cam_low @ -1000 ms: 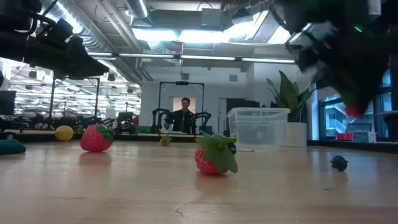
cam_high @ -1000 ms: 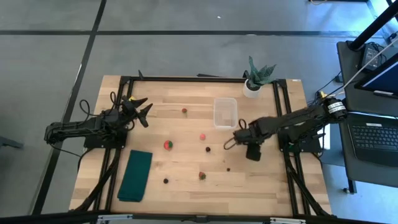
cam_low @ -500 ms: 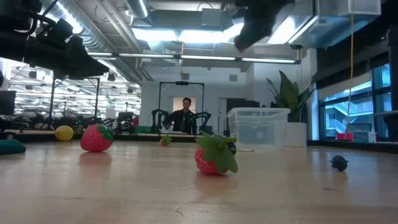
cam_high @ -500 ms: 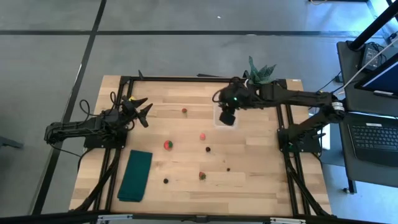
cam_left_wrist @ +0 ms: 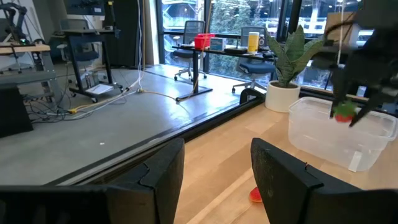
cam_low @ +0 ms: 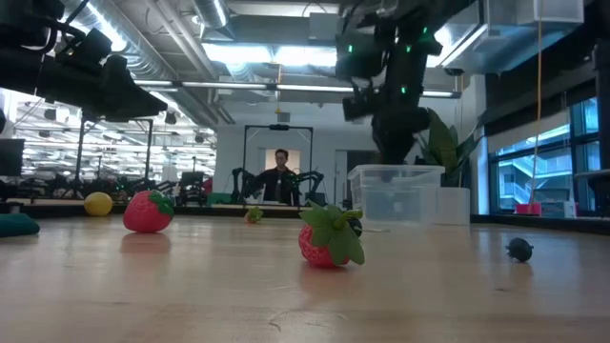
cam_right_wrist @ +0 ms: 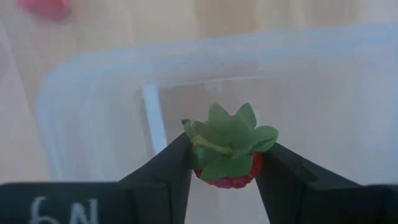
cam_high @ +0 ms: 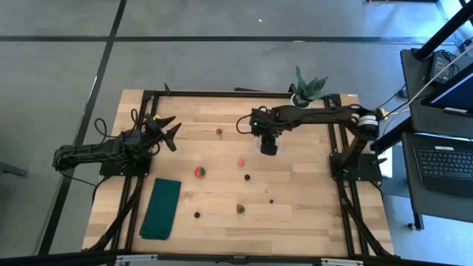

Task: Pick and placing Produce into tupperware
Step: Put the middle red strawberry into the transparent container, then put the blueberry into the transparent container

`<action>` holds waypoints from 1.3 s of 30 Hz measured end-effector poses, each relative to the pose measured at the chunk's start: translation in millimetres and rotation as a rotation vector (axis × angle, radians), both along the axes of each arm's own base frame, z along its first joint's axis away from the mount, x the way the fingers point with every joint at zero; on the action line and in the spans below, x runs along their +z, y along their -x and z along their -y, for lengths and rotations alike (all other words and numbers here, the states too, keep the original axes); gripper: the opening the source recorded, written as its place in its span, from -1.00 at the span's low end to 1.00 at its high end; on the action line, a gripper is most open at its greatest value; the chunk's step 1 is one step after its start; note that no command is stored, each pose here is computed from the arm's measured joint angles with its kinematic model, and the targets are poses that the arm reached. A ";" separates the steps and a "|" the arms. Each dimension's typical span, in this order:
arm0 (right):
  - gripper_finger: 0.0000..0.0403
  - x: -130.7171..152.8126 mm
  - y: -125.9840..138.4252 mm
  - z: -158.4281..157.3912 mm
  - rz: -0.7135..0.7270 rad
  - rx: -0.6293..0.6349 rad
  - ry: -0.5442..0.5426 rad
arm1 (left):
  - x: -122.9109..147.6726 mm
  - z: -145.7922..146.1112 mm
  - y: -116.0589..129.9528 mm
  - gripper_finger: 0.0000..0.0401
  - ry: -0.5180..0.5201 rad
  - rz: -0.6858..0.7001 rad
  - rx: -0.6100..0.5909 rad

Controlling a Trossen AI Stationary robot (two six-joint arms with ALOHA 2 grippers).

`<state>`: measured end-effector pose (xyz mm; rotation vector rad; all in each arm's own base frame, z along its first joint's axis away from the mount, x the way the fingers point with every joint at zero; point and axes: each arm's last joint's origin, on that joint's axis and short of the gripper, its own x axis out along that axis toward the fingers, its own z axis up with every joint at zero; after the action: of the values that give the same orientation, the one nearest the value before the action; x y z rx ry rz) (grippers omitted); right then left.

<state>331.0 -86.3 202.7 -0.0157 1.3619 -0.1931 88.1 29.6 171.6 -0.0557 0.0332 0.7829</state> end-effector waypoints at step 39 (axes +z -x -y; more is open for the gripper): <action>0.40 26.2 1.7 4.9 -0.024 -0.012 -0.028 | 0.0 0.0 0.0 -0.11 0.000 0.000 0.000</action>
<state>329.3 -91.2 228.9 0.0136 1.3891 -0.1841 88.1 29.5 171.6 -0.0556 0.0337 0.7825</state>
